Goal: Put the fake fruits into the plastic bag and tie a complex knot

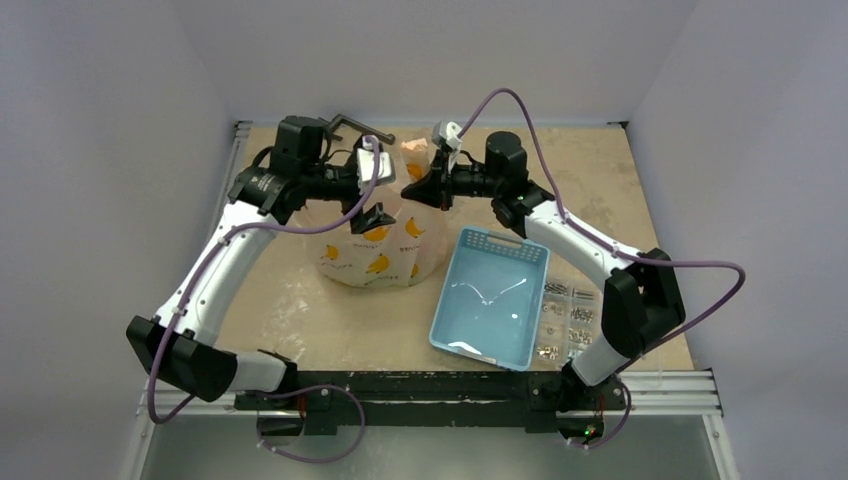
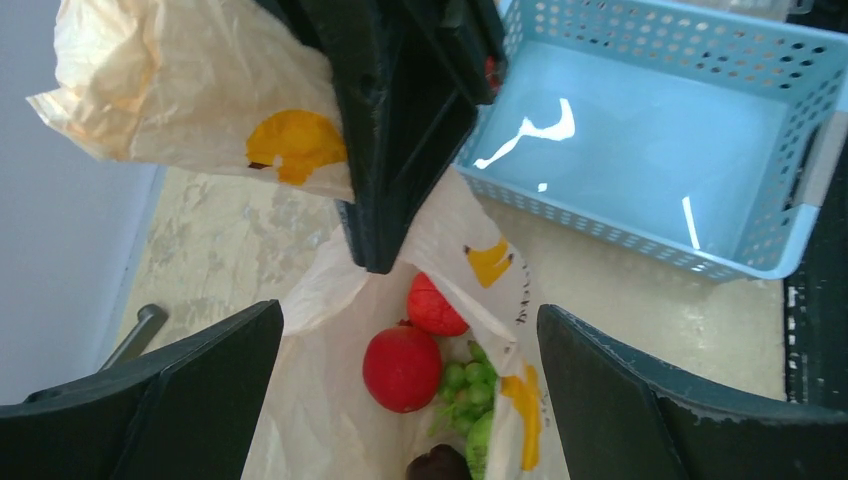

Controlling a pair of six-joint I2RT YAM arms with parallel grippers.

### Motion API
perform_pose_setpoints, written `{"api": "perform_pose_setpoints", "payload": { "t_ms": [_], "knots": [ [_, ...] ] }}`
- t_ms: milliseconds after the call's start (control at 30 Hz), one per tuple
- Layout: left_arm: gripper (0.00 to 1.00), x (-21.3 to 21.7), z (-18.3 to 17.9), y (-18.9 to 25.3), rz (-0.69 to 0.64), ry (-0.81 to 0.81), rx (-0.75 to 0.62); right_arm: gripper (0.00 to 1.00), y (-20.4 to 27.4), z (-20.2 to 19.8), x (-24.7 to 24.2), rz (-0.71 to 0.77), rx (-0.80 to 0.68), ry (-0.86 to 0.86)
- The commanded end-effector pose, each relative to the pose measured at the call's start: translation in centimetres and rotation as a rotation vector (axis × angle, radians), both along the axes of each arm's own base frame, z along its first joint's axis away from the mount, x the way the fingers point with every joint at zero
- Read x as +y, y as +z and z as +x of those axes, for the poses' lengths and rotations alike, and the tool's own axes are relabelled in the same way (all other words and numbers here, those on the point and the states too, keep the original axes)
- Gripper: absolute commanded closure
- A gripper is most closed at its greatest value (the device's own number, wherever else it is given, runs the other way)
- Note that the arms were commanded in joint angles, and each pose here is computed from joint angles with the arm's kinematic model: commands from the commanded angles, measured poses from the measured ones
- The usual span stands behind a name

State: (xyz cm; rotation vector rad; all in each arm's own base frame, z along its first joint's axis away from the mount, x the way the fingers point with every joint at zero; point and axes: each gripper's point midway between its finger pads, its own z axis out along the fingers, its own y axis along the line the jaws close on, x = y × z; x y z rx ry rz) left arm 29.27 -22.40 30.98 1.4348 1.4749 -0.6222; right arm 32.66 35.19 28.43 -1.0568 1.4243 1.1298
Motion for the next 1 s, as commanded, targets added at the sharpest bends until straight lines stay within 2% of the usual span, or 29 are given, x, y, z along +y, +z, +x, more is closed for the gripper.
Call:
{"api": "perform_pose_setpoints", "payload": {
  "t_ms": [0,133,167,200,300,400,433,467,667,833,867,900,933,967],
  "knots": [
    [0.0,0.9,4.7,0.2,0.04,0.124,-0.135,1.0,2.4,-1.0,0.2,0.037,-0.037,0.056],
    [0.01,1.6,7.6,-0.7,0.059,0.203,-0.143,1.0,2.5,-1.5,-0.2,0.027,-0.056,0.067],
    [0.05,1.9,8.3,-1.2,0.077,0.235,-0.118,1.0,2.4,-1.6,-0.3,0.027,-0.057,0.063],
    [0.15,2.1,8.7,-1.6,0.091,0.247,-0.071,1.0,2.4,-1.6,-0.4,0.026,-0.055,0.057],
    [0.55,1.6,6.4,-1.9,0.058,0.164,0.159,1.0,2.4,-1.2,-0.5,0.032,-0.033,0.024],
    [0.84,1.1,2.2,-1.2,0.019,0.04,0.359,1.0,2.5,0.0,-0.6,0.056,0.011,-0.041],
    [0.96,0.9,1.2,-0.8,0.011,0.012,0.388,1.0,2.6,0.3,-0.6,0.067,0.031,-0.057],
    [1.0,0.9,0.3,-0.8,0.004,-0.002,0.418,1.0,2.6,0.8,-0.7,0.077,0.057,-0.077],
    [1.0,1.7,-2.9,-3.4,0.048,-0.029,0.508,1.0,2.2,3.5,-1.8,0.153,0.249,-0.178],
    [1.0,2.3,-3.4,-5.7,0.069,0.01,0.472,1.0,1.1,5.1,-2.0,0.167,0.347,-0.252],
    [0.87,2.3,-3.1,-5.5,0.061,0.032,0.454,1.0,0.9,5.1,-1.9,0.168,0.359,-0.254],
    [0.68,2.3,-2.9,-5.0,0.046,0.05,0.438,1.0,0.8,5.0,-1.9,0.168,0.365,-0.254],
    [0.53,2.2,-2.8,-4.5,0.029,0.064,0.425,1.0,0.7,4.8,-1.9,0.171,0.365,-0.252],
    [0.43,2.1,-2.7,-3.8,0.006,0.077,0.405,1.0,0.6,4.7,-1.9,0.168,0.362,-0.252]
  ]
}}
